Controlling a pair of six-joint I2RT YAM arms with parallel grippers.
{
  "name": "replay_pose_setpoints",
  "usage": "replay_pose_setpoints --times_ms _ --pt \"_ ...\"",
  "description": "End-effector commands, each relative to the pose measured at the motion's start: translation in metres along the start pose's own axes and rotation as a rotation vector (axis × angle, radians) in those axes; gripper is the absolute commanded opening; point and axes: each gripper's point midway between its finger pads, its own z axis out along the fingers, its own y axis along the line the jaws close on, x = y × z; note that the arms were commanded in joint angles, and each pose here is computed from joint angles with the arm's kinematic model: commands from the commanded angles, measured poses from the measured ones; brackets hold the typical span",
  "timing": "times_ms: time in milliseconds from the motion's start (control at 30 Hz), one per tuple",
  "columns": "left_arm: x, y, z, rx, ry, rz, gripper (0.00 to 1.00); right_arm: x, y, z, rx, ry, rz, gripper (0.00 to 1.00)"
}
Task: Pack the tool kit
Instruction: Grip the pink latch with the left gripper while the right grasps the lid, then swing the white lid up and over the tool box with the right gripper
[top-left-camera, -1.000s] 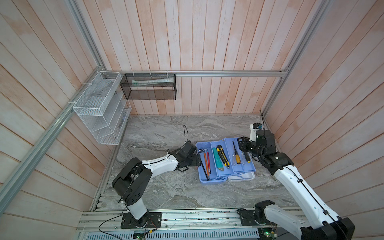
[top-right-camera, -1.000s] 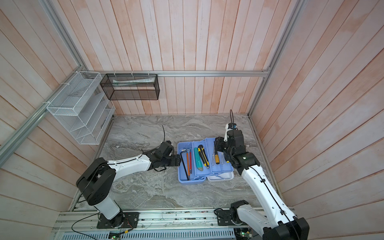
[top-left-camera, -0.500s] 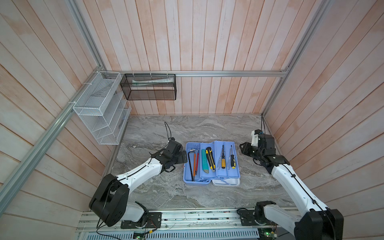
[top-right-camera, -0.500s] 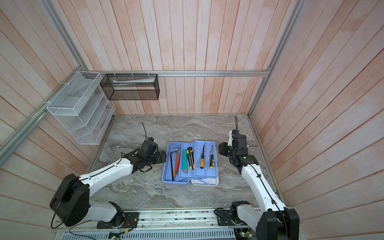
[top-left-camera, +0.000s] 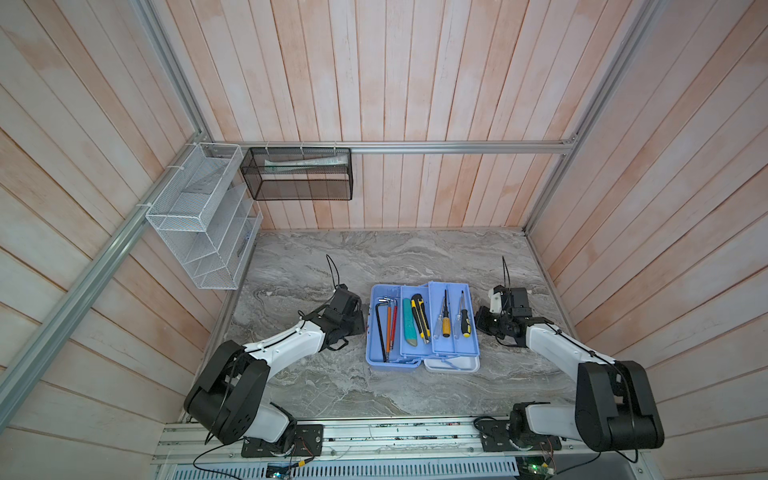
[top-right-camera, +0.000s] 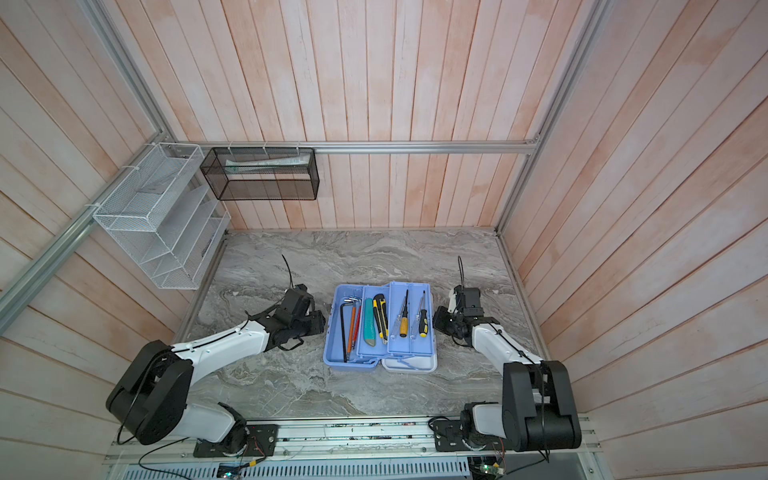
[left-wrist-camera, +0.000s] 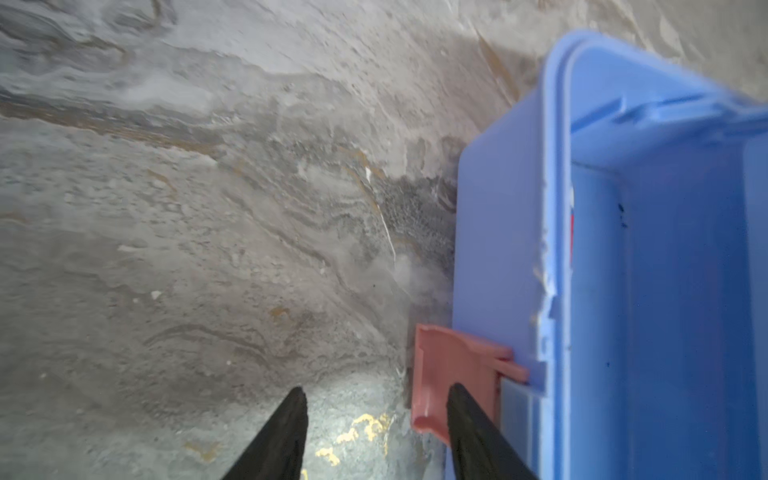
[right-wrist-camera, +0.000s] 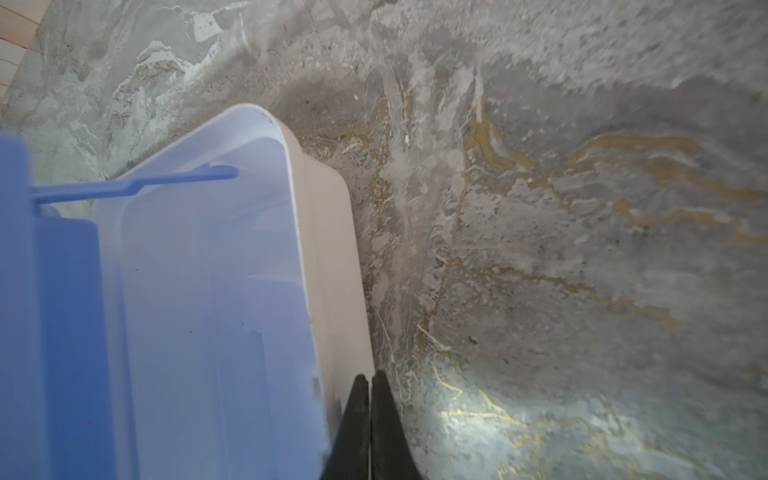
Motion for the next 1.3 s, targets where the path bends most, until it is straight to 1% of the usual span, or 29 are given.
replay_pose_setpoints --times_ms 0,100,133,167,433,567,700,967,1267 --pt "-0.009 -0.025 0.002 0.133 -0.029 -0.004 0.41 0.001 0.007 0.004 -0.045 0.01 -0.033 0.0" --pt "-0.008 -0.031 0.004 0.168 -0.033 0.002 0.18 0.003 0.008 0.005 -0.057 0.011 -0.036 0.0" --pt "-0.008 -0.033 0.004 0.18 -0.032 0.005 0.14 0.003 0.008 0.005 -0.06 0.01 -0.037 0.0" --pt "-0.008 -0.034 0.005 0.188 -0.03 0.007 0.13 0.004 0.009 0.005 -0.067 0.015 -0.041 0.0" --pt "-0.005 -0.053 0.004 0.261 -0.031 0.053 0.12 0.009 0.026 0.002 -0.165 0.041 -0.1 0.0" --pt "-0.003 -0.057 0.006 0.275 -0.025 0.064 0.12 0.008 0.049 -0.01 -0.283 0.028 -0.123 0.0" --pt "0.001 -0.056 0.008 0.276 -0.015 0.062 0.11 0.009 0.061 -0.022 -0.361 0.017 -0.125 0.0" --pt "0.002 -0.056 0.008 0.277 -0.009 0.061 0.11 0.009 0.074 -0.044 -0.443 -0.005 -0.121 0.0" --pt "0.0 -0.054 0.004 0.27 -0.022 0.061 0.11 0.001 0.091 -0.073 -0.474 -0.026 -0.16 0.0"
